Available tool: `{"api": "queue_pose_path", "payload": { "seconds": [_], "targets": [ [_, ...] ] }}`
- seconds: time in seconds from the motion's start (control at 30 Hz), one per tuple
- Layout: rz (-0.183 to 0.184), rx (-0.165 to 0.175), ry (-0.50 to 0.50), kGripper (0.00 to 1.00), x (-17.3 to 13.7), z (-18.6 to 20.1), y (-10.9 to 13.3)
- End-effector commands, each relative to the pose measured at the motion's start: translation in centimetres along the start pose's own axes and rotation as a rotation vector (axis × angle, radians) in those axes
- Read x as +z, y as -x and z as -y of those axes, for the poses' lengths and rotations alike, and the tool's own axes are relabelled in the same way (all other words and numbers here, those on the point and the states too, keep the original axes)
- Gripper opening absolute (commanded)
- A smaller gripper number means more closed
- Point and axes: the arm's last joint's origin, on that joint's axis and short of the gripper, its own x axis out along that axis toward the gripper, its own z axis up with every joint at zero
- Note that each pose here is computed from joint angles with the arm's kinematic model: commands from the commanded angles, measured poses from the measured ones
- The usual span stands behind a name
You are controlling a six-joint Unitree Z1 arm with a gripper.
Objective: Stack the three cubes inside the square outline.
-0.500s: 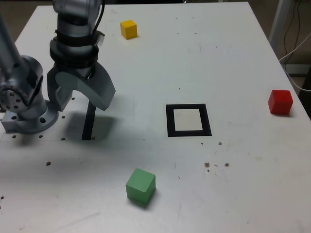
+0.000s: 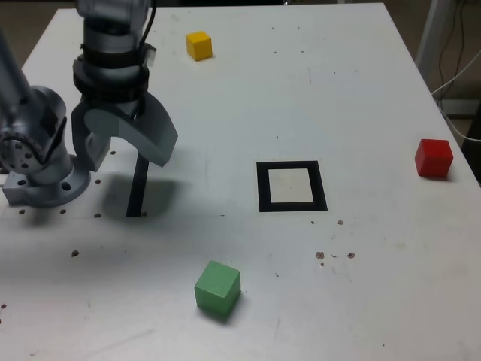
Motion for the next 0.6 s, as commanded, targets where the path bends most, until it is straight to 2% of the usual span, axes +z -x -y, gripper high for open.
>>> {"api": "queue_pose_path", "payload": {
  "seconds": [0.0,0.27,0.4,0.57],
  "targets": [
    [0.011,0.000,-0.003,1.00,-0.1,0.0,0.3],
    [0.055,0.030,-0.025,0.99,0.3,0.1,1.8],
    [0.061,0.044,-0.046,0.96,1.5,0.2,3.2],
    [0.094,0.075,-0.046,0.95,3.9,0.1,5.4]
  ]
}}
